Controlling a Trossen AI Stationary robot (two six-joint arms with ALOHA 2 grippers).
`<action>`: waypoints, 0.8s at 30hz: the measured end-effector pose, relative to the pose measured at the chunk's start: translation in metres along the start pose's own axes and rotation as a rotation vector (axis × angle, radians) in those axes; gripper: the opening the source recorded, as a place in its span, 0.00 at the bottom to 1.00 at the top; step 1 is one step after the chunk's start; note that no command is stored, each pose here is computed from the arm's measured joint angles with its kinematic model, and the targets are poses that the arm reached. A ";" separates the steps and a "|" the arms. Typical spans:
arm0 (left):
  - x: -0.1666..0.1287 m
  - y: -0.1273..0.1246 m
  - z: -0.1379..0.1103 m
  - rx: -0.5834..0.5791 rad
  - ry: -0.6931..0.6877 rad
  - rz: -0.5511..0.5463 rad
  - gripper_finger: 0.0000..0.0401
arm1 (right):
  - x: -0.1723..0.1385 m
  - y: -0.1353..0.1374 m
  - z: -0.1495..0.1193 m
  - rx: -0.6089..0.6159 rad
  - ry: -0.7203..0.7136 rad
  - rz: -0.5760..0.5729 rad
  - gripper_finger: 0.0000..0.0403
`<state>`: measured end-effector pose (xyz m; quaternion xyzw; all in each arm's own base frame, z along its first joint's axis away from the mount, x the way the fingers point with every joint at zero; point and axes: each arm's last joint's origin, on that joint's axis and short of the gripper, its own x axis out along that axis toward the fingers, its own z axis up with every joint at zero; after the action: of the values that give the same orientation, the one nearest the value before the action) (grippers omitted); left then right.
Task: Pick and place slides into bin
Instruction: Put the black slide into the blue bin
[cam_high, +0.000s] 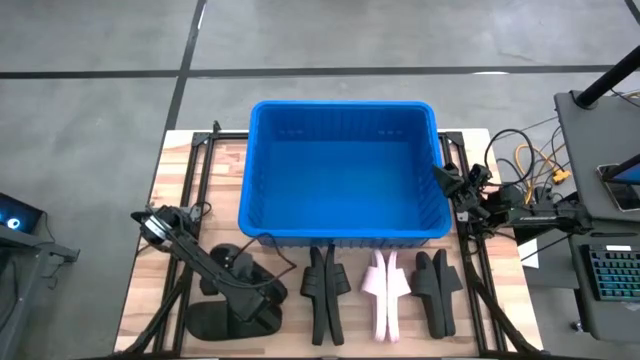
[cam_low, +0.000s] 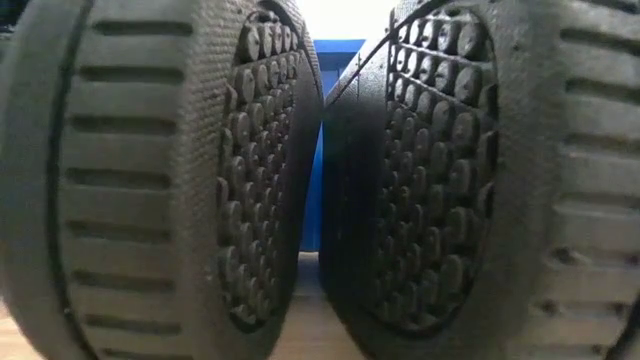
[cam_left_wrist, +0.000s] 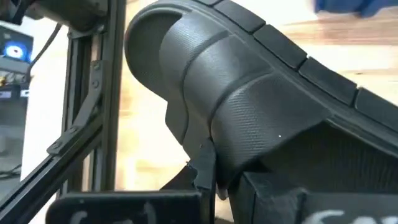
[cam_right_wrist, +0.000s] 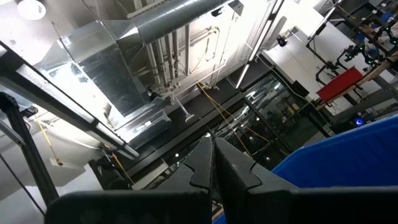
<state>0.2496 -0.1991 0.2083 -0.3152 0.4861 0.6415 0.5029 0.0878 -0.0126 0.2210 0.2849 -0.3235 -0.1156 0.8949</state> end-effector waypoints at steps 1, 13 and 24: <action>-0.001 0.000 0.000 0.000 -0.007 -0.019 0.01 | 0.000 0.000 0.000 0.000 0.000 0.000 0.02; -0.021 0.003 0.012 0.004 -0.079 -0.185 0.00 | 0.000 0.000 0.000 0.000 0.000 0.000 0.02; -0.069 0.016 0.032 0.290 -0.070 -0.371 0.00 | 0.000 0.000 0.000 -0.009 0.000 0.000 0.02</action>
<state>0.2574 -0.1931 0.2856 -0.3014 0.4891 0.4719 0.6687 0.0878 -0.0126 0.2209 0.2811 -0.3228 -0.1171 0.8961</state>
